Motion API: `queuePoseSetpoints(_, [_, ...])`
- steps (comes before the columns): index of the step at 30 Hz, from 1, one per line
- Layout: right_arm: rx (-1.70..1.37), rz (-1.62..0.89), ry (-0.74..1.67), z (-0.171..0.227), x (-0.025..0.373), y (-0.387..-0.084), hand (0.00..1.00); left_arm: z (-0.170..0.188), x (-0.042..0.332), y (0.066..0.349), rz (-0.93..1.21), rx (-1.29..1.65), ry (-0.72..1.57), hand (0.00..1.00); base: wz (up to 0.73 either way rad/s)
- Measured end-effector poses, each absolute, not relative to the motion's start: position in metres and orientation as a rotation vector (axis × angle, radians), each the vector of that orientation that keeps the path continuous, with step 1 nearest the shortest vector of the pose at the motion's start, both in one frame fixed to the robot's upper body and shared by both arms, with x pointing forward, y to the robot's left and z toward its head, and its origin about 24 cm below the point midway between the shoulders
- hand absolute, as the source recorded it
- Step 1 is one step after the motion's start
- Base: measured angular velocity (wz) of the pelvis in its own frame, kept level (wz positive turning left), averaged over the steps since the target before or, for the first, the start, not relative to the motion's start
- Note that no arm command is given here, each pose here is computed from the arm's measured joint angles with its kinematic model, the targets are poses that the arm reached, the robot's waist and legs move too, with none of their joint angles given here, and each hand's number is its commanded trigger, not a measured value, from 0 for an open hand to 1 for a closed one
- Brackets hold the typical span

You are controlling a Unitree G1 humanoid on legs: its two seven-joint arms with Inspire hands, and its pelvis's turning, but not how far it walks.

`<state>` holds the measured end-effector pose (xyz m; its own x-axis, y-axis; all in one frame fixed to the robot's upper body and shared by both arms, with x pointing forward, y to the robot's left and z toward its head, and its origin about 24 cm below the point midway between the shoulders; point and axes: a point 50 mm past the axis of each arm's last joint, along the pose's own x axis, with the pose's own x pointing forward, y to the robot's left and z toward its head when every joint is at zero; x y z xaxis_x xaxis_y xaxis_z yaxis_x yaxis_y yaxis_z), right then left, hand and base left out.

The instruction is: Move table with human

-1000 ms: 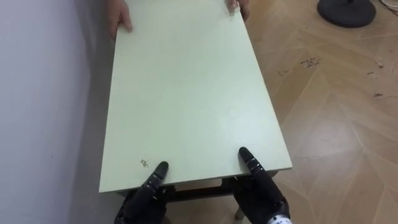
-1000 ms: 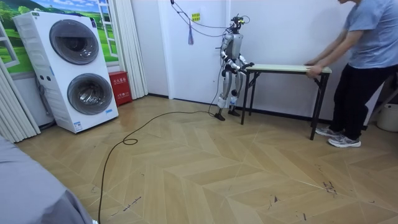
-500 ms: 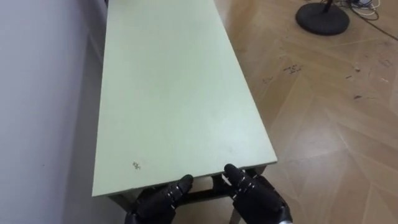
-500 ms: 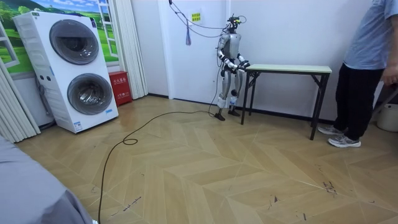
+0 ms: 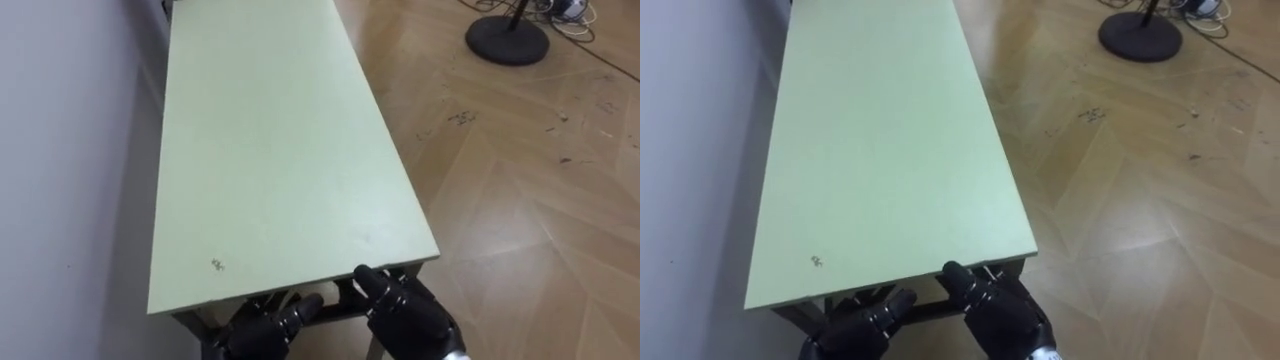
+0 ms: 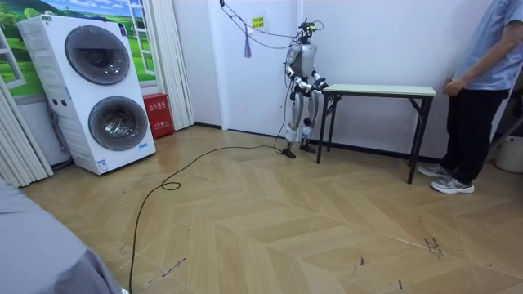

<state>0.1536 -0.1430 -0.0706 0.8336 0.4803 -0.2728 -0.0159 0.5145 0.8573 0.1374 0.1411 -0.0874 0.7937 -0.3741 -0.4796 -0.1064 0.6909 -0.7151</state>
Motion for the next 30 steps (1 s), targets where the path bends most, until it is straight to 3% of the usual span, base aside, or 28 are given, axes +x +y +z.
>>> queuePoseSetpoints(8, [0.694, 0.392, 0.617, -0.080, 0.148, -0.150, 0.00, -0.098, 0.130, 0.152, -0.216, -0.470, 0.738, 0.00, 0.02])
queuePoseSetpoints(15, [0.420, 0.343, 0.836, -0.115, 0.129, -0.171, 0.00, -0.126, 0.108, 0.171, -0.189, -0.103, 0.909, 0.00, 0.00])
queuePoseSetpoints(25, [0.300, 0.095, 1.127, -0.153, 0.076, -0.206, 0.00, -0.147, 0.068, 0.221, 0.170, 0.074, 1.051, 0.00, 0.06])
queuePoseSetpoints(30, [0.227, 0.017, 1.249, -0.162, 0.048, -0.219, 0.00, -0.150, 0.065, 0.224, 0.206, 0.161, 1.063, 0.00, 0.10])
